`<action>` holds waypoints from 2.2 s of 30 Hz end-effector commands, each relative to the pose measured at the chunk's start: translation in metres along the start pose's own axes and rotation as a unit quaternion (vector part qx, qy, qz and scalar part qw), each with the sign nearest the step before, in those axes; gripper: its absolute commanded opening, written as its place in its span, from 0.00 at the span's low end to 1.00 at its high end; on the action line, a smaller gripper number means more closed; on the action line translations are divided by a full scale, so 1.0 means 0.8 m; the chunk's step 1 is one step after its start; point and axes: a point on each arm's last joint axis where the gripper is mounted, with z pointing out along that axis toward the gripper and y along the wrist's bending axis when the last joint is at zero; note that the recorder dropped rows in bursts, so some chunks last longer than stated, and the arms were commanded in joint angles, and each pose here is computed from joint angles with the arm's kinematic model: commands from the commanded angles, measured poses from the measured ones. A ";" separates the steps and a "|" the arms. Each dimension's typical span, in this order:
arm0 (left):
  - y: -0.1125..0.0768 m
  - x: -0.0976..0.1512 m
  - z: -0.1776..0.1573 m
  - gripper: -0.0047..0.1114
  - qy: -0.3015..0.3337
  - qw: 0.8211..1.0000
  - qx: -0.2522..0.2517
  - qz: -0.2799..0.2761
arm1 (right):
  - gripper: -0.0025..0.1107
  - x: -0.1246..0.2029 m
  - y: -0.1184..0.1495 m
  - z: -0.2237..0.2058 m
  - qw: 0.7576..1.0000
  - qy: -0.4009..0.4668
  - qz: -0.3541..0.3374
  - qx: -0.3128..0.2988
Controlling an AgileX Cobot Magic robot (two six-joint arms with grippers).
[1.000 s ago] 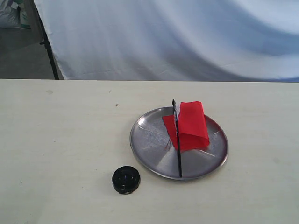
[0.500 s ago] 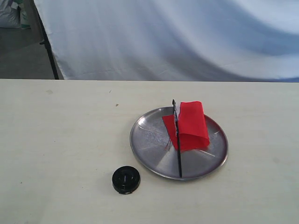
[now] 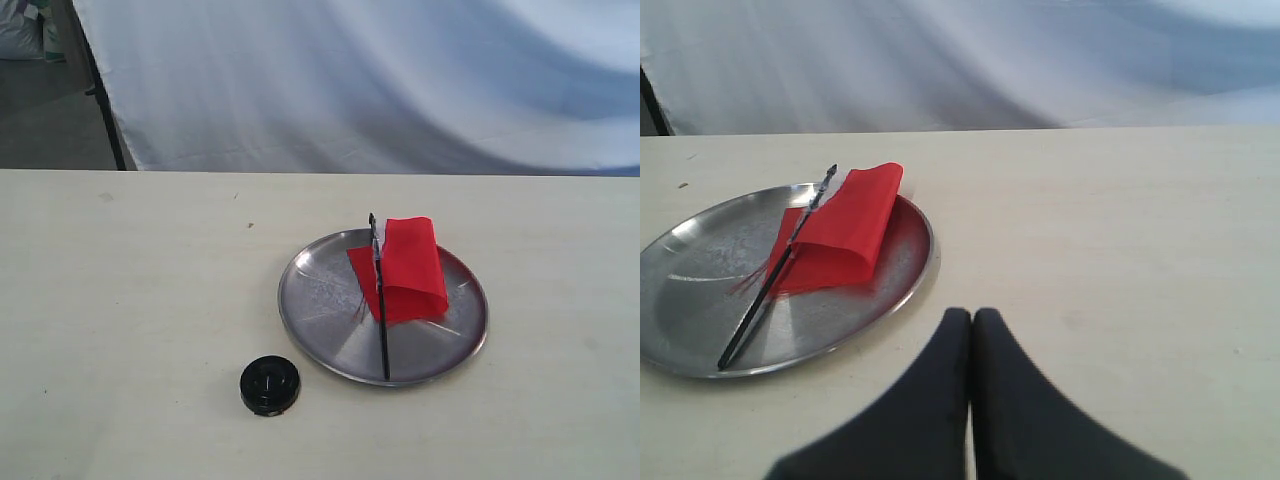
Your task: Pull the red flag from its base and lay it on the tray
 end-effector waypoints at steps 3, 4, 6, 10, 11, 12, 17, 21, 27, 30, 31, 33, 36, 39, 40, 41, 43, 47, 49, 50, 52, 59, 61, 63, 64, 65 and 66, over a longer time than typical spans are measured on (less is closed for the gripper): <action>0.000 -0.001 -0.003 0.04 -0.018 1.000 -0.001 0.000 | 0.02 0.000 0.000 0.000 1.000 -0.005 -0.005 0.001; 0.000 -0.001 -0.005 0.04 -0.025 1.000 0.000 0.001 | 0.02 0.000 0.000 0.000 1.000 -0.005 -0.005 0.001; 0.000 -0.002 -0.005 0.04 -0.027 1.000 0.000 0.005 | 0.02 0.000 0.000 0.000 1.000 -0.005 -0.005 0.001; 0.001 -0.001 -0.005 0.04 -0.027 1.000 -0.004 0.006 | 0.02 0.000 0.000 0.000 1.000 -0.005 -0.005 0.001; 0.002 -0.002 -0.005 0.04 -0.028 1.000 -0.010 0.005 | 0.02 0.000 0.000 0.000 1.000 -0.005 -0.005 0.001; 0.003 -0.002 -0.005 0.04 -0.028 0.999 -0.015 0.004 | 0.02 0.000 0.000 0.000 1.000 -0.005 -0.005 0.001; 0.009 -0.002 -0.006 0.04 -0.034 0.997 -0.063 -0.012 | 0.02 0.000 0.000 0.000 1.000 -0.005 -0.005 0.001; 0.013 -0.003 -0.006 0.04 -0.037 0.995 -0.089 -0.019 | 0.02 0.000 0.000 0.000 1.000 -0.005 -0.005 0.001; 0.014 -0.002 -0.006 0.04 -0.035 0.995 -0.094 -0.021 | 0.02 0.000 0.000 0.000 1.000 -0.005 -0.005 0.001; 0.014 -0.002 -0.006 0.04 -0.035 0.995 -0.094 -0.021 | 0.02 0.000 0.000 0.000 1.000 -0.005 -0.005 0.001; 0.014 -0.002 -0.006 0.04 -0.035 0.995 -0.094 -0.021 | 0.02 0.000 0.000 0.000 1.000 -0.005 -0.005 0.001; 0.014 -0.002 -0.006 0.04 -0.035 0.995 -0.094 -0.021 | 0.02 0.000 0.000 0.000 1.000 -0.005 -0.005 0.001; 0.014 -0.002 -0.006 0.04 -0.035 0.995 -0.094 -0.020 | 0.02 0.000 0.000 0.000 1.000 -0.005 -0.005 0.001; 0.013 -0.002 -0.006 0.04 -0.034 0.995 -0.093 -0.021 | 0.02 0.000 0.000 0.000 1.000 -0.005 -0.005 0.001; 0.013 -0.002 -0.006 0.04 -0.034 0.995 -0.093 -0.021 | 0.02 0.000 0.000 0.000 1.000 -0.005 -0.005 0.001; 0.013 -0.002 -0.006 0.04 -0.034 0.995 -0.092 -0.024 | 0.02 0.000 0.000 0.000 1.000 -0.005 -0.005 0.001; 0.013 -0.002 -0.006 0.04 -0.034 0.995 -0.092 -0.024 | 0.02 0.000 0.000 0.000 1.000 -0.005 -0.005 0.001; 0.013 -0.002 -0.006 0.04 -0.034 0.995 -0.092 -0.028 | 0.02 0.000 0.000 0.000 1.000 -0.005 -0.005 0.001; 0.013 -0.002 -0.006 0.04 -0.035 0.995 -0.092 -0.028 | 0.02 0.000 0.000 0.000 1.000 -0.005 -0.005 0.001; 0.013 -0.002 -0.006 0.04 -0.035 0.995 -0.092 -0.028 | 0.02 0.000 0.000 0.000 1.000 -0.005 -0.005 0.001; 0.013 -0.002 -0.006 0.04 -0.035 0.995 -0.092 -0.028 | 0.02 0.000 0.000 0.000 1.000 -0.005 -0.005 0.001; 0.013 -0.002 -0.006 0.04 -0.035 0.995 -0.092 -0.028 | 0.02 0.000 0.000 0.000 1.000 -0.005 -0.005 0.001; 0.013 -0.002 -0.006 0.04 -0.035 0.995 -0.092 -0.028 | 0.02 0.000 0.000 0.000 1.000 -0.005 -0.005 0.001; 0.013 -0.002 -0.006 0.04 -0.035 0.995 -0.092 -0.028 | 0.02 0.000 0.000 0.000 1.000 -0.005 -0.005 0.001; 0.013 -0.002 -0.006 0.04 -0.035 0.995 -0.092 -0.028 | 0.02 0.000 0.000 0.000 1.000 -0.005 -0.005 0.001; 0.013 -0.002 -0.006 0.04 -0.036 0.994 -0.094 -0.029 | 0.02 0.000 0.000 0.000 1.000 -0.005 -0.005 0.001; 0.014 -0.002 -0.006 0.04 -0.037 0.994 -0.101 -0.030 | 0.02 0.000 0.000 0.000 1.000 -0.005 -0.005 0.001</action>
